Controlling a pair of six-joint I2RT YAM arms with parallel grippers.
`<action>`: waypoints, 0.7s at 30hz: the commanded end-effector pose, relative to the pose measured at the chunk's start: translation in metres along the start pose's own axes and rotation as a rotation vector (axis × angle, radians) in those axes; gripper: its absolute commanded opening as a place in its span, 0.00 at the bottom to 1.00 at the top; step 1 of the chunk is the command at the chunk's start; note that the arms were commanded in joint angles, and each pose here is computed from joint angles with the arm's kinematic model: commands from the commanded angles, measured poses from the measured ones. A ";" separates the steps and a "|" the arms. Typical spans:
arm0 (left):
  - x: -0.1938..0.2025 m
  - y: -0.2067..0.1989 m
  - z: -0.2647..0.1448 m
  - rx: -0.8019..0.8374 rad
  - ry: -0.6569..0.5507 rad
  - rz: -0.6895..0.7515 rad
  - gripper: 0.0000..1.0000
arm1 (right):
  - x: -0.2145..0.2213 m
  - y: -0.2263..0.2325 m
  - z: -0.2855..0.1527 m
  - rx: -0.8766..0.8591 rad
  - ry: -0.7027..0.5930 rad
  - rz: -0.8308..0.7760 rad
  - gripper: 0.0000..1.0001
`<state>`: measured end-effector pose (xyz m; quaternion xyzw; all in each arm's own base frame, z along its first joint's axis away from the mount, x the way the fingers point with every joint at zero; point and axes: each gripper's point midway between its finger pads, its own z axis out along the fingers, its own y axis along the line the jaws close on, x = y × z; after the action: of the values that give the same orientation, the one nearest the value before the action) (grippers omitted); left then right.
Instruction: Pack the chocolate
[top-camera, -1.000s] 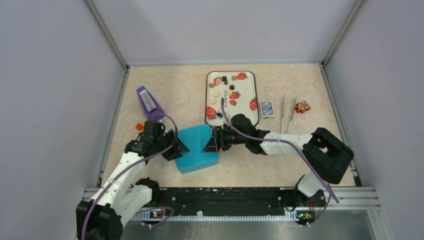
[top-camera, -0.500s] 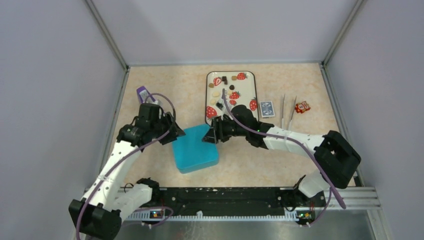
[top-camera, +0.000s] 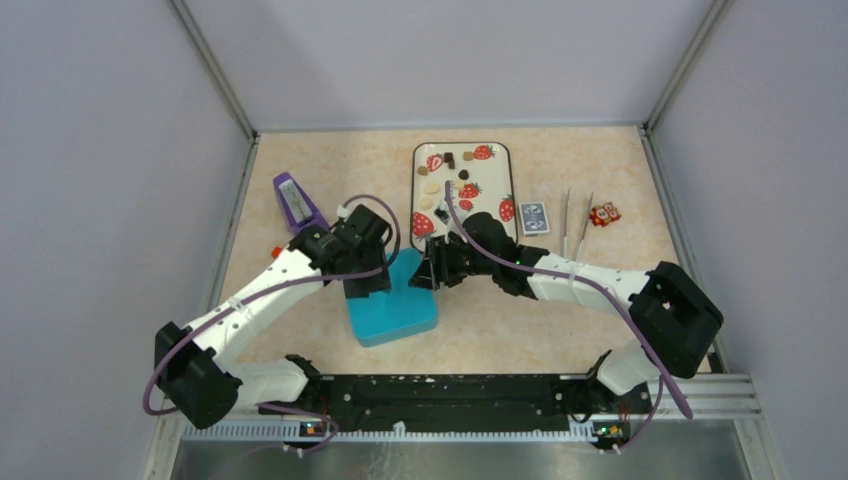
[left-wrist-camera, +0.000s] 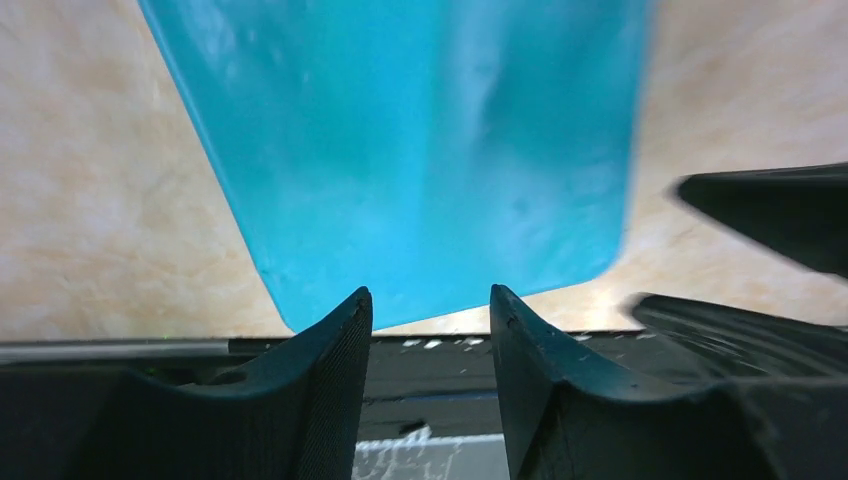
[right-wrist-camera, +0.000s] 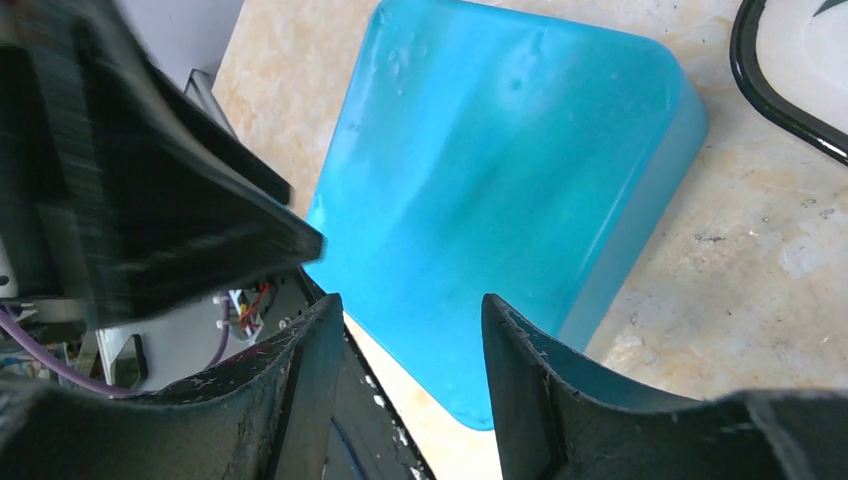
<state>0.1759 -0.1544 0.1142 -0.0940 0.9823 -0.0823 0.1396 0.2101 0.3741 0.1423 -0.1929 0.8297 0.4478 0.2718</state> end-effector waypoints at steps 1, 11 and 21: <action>-0.044 -0.002 -0.050 -0.038 -0.202 -0.017 0.53 | -0.015 0.005 -0.006 -0.002 -0.051 -0.031 0.52; -0.061 0.015 -0.012 -0.107 -0.310 -0.088 0.56 | -0.041 -0.002 -0.004 0.091 -0.116 -0.019 0.50; -0.125 0.026 -0.012 -0.060 -0.397 -0.142 0.56 | -0.080 -0.022 0.023 0.173 -0.138 0.024 0.17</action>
<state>0.2536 -0.1056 0.1339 -0.1823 0.9436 -0.0173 0.2759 0.2707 0.3819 0.1634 -0.1409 0.8458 0.3981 0.3262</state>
